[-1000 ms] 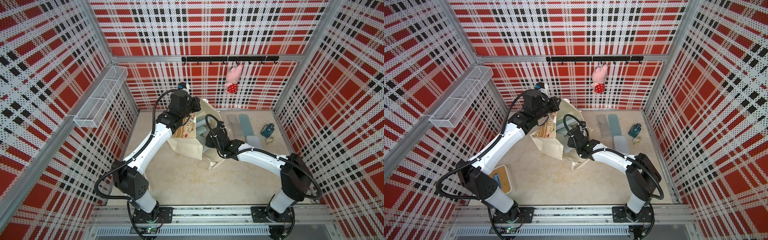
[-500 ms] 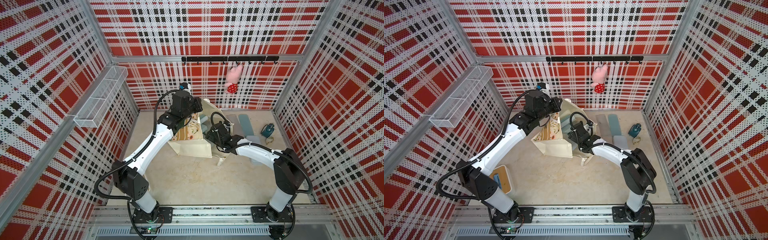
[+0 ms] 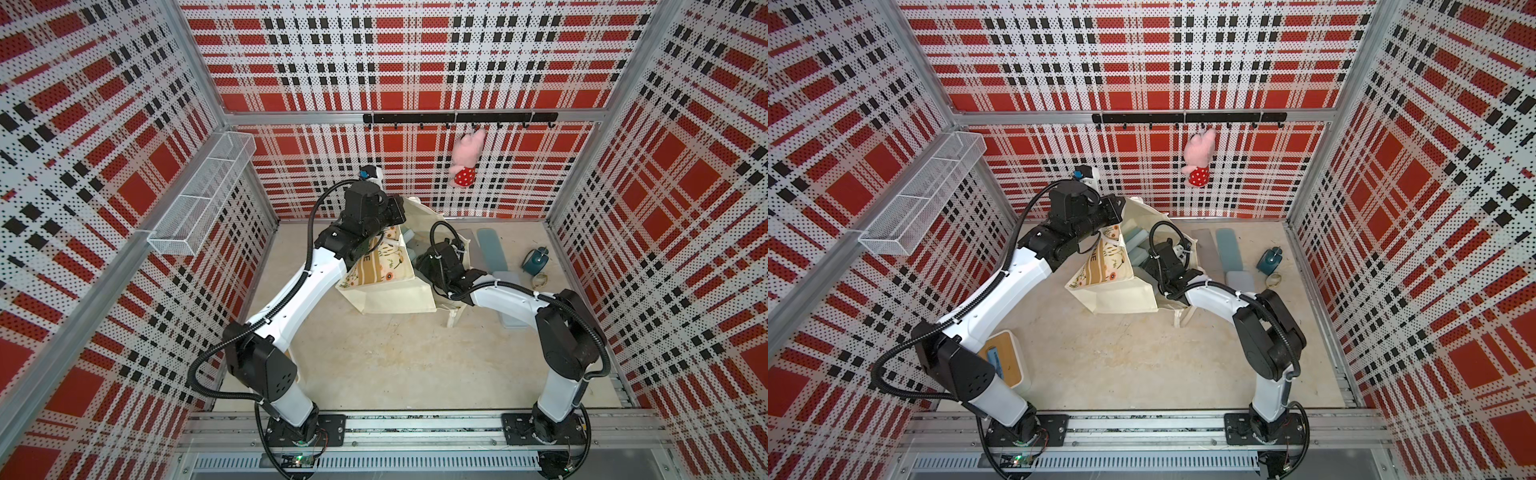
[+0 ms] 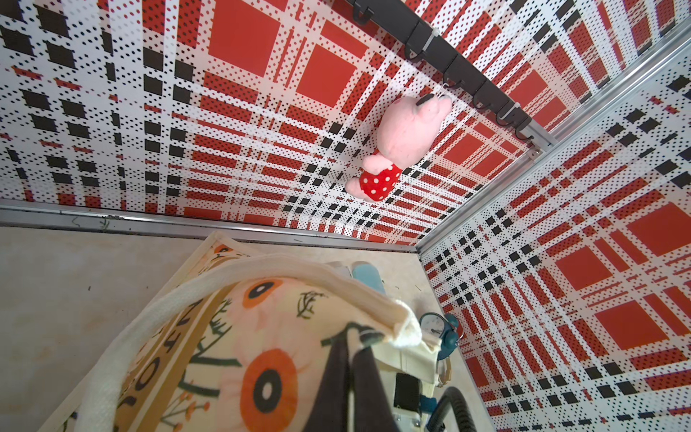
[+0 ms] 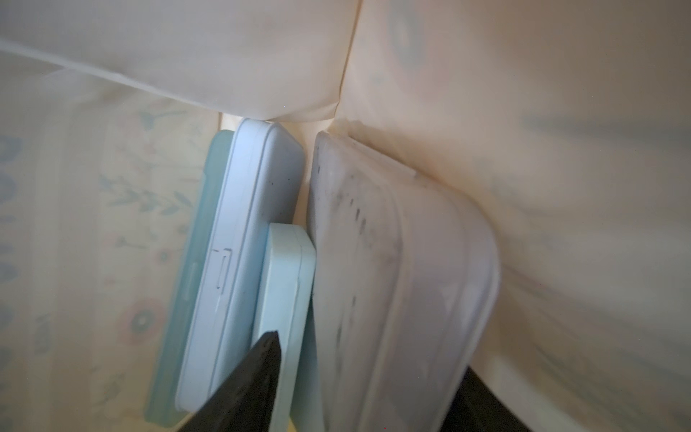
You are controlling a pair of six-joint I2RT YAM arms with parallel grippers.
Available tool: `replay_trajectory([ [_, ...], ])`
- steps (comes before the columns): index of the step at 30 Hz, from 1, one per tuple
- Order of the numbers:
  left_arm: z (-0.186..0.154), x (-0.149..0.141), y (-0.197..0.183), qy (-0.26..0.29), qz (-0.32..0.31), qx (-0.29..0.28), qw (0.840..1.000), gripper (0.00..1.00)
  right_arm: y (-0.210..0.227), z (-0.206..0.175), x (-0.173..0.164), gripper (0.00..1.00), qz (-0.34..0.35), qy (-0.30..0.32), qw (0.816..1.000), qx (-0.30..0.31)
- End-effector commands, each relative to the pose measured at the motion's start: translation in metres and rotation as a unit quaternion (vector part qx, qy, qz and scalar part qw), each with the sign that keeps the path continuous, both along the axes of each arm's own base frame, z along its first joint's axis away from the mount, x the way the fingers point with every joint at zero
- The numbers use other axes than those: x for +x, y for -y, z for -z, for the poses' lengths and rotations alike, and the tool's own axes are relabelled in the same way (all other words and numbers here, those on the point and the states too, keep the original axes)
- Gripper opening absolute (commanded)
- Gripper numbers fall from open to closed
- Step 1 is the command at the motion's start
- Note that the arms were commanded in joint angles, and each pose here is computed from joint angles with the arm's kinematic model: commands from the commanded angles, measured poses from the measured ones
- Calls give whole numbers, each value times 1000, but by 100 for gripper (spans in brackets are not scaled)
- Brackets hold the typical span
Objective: Take out the pencil case from the canvas bag
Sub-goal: Pick up the pencil case from the canvas bag.
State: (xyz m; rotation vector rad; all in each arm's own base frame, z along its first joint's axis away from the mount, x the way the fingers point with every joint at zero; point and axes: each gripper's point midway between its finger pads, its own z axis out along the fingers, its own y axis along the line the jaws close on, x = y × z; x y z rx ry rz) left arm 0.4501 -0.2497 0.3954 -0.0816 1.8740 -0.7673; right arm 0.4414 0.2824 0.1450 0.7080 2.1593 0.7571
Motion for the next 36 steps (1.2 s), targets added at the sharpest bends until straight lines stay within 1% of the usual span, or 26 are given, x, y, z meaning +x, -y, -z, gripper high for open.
replay_trajectory([
  [1, -112, -33, -5, 142, 22, -84, 986, 0, -1, -5, 9, 54, 4, 15, 1000, 12],
  [10, -111, -34, -6, 145, 24, -79, 986, 0, 4, -13, 7, 34, 4, 26, 1000, 6],
  [14, -108, -33, -7, 144, 20, -74, 987, 0, 10, -18, 3, 29, 9, 37, 999, 3],
  [23, -100, -30, -7, 139, 17, -61, 988, 0, 13, -37, -4, 24, -3, 65, 998, 9],
  [28, -94, -26, -10, 137, 11, -45, 990, 0, 14, -62, -12, 22, -22, 105, 994, 17],
  [36, -90, -17, -22, 136, 5, -27, 990, 0, 27, -89, -36, 19, -34, 125, 991, 22],
])
